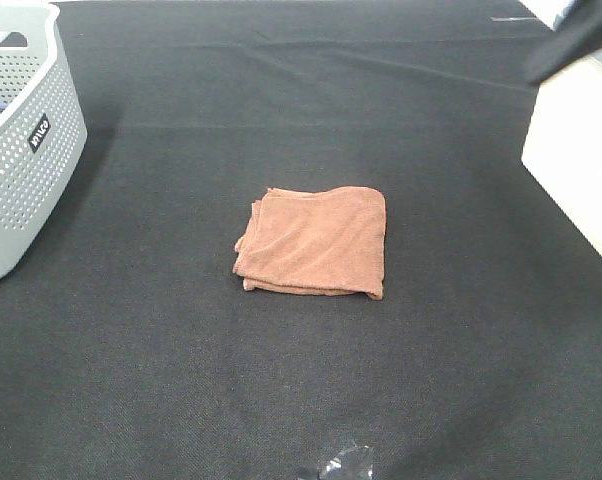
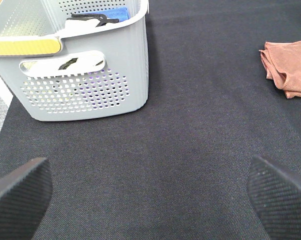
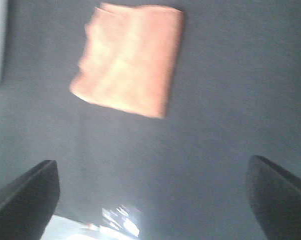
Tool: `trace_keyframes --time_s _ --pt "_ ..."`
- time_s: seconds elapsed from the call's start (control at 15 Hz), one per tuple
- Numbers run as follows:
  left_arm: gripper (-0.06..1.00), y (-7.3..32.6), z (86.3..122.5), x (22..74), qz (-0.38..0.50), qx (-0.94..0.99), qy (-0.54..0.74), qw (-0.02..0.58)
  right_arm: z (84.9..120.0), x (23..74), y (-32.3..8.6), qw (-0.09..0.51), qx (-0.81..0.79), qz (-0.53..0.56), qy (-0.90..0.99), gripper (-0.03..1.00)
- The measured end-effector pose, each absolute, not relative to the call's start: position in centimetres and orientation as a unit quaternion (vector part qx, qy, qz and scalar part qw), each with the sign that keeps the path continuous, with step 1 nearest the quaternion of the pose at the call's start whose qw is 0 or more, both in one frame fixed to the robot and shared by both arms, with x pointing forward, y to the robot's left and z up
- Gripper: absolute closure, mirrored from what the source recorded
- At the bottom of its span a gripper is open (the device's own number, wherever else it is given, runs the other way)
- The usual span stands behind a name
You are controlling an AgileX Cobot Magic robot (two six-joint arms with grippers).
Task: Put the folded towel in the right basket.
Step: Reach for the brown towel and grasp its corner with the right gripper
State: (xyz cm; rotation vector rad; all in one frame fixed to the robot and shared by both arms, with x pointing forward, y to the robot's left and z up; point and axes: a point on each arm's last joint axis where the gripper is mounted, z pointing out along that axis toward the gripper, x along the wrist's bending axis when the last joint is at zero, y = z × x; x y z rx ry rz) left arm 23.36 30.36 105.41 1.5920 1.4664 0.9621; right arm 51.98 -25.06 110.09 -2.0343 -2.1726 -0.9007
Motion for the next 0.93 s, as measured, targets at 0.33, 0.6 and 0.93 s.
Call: trace_keyframes --time_s 0.33,0.6,0.93 --pt "-0.05 30.4 105.4 23.4 0.376 0.623 0.573 0.377 100.7 58.1 -20.1 0.088 -0.641 -0.280 -0.709 0.00" --pt "-0.05 30.4 105.4 23.4 0.376 0.623 0.573 0.377 95.1 60.0 -17.6 0.114 -0.648 -0.247 -0.712 0.00" --pt "-0.05 30.4 105.4 23.4 0.376 0.623 0.573 0.377 90.5 64.5 -16.2 0.142 -0.666 -0.250 -0.688 0.00"
